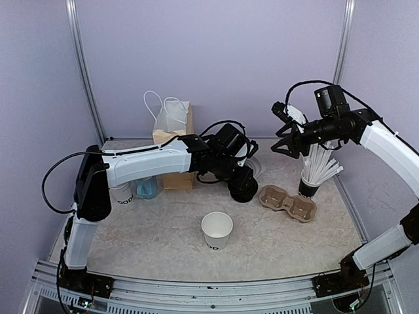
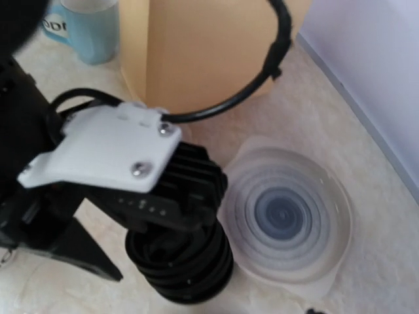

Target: Pack the takeout coffee

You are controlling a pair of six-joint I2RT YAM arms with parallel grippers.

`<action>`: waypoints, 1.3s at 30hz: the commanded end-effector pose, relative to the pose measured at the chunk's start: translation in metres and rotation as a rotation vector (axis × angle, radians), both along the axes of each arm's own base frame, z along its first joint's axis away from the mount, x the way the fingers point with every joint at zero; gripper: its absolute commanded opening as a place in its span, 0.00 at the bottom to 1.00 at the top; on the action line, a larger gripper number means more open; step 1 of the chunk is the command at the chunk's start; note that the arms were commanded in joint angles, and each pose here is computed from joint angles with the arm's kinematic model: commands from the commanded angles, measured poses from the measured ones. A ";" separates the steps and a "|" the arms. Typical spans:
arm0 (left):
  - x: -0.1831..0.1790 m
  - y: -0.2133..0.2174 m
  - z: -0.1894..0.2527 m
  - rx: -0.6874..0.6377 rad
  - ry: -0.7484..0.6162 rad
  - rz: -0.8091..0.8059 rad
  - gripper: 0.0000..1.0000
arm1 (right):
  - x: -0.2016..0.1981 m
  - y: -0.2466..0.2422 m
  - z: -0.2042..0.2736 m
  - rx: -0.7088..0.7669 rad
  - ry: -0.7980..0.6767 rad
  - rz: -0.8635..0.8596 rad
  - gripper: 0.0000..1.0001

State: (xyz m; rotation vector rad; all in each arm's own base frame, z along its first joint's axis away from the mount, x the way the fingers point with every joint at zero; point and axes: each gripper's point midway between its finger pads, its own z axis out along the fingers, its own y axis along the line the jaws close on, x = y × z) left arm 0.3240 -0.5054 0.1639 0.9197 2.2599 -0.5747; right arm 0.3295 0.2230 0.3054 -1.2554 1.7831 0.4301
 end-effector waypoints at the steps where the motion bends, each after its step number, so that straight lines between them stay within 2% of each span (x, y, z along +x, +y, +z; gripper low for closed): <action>1: 0.004 -0.007 0.000 -0.068 0.083 0.035 0.43 | 0.002 -0.013 0.000 -0.013 -0.033 -0.069 0.62; 7: 0.004 -0.015 -0.013 -0.075 0.108 0.024 0.45 | 0.000 -0.017 -0.007 -0.023 -0.054 -0.077 0.62; 19: 0.023 -0.016 -0.032 -0.020 0.059 0.071 0.40 | -0.001 -0.019 -0.013 -0.021 -0.058 -0.077 0.62; 27: 0.027 -0.018 -0.046 -0.005 0.068 0.063 0.31 | -0.001 -0.021 -0.017 -0.026 -0.056 -0.080 0.62; 31: 0.030 -0.017 -0.048 0.000 0.065 0.067 0.21 | 0.000 -0.022 -0.018 -0.031 -0.057 -0.085 0.62; 39: 0.031 -0.014 -0.049 0.003 0.076 0.064 0.13 | 0.001 -0.022 -0.023 -0.036 -0.053 -0.086 0.62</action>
